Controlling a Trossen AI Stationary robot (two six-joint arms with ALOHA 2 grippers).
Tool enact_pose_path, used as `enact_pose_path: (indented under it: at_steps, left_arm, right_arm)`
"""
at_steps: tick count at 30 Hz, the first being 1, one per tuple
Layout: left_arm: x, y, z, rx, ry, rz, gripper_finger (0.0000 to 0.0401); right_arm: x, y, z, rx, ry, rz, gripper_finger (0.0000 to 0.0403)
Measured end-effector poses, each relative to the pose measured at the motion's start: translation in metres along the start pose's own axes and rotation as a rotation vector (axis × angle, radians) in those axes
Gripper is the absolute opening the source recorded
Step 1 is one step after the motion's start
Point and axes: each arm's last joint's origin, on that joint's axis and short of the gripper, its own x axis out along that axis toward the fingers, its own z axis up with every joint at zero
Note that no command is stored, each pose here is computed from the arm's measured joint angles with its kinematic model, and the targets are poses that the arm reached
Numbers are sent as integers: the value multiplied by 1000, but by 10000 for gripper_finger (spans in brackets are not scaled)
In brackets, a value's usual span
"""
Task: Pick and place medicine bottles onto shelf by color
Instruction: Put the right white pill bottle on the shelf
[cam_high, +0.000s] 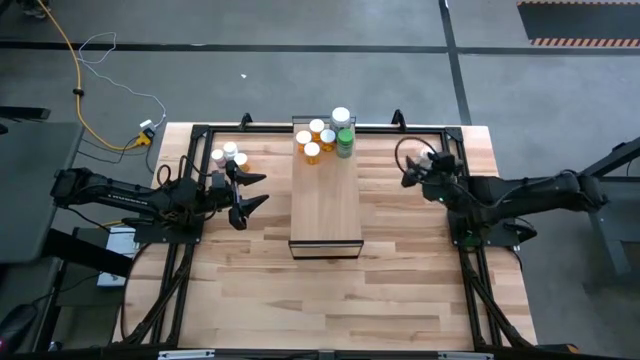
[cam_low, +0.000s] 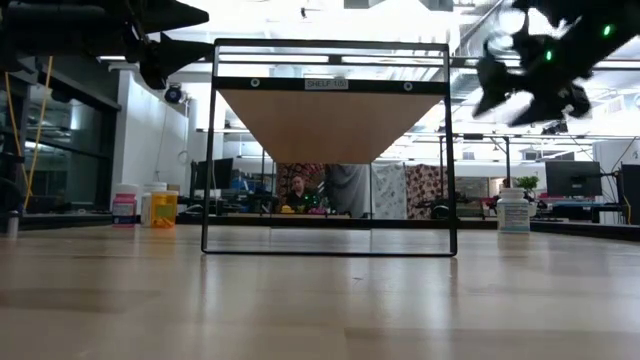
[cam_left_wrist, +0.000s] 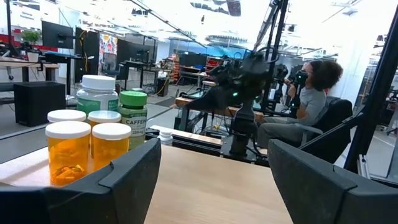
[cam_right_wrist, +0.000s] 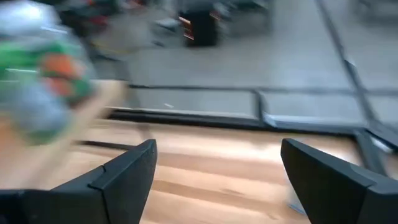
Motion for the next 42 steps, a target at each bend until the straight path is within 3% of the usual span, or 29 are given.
enact_pose_path:
  at_steps: [8, 17, 42]
  left_arm:
    - [0, 0, 0, -7, -2, 0, 284]
    - [0, 0, 0, -1, -2, 0, 284]
    - [0, 0, 0, 0, -2, 0, 284]
  right_arm:
    - [39, -22, -9, 22, 153, -292, 334]
    - [77, -29, -18, -3, 141, -509, 334]
    - [144, -35, -54, -18, 203, -648, 334]
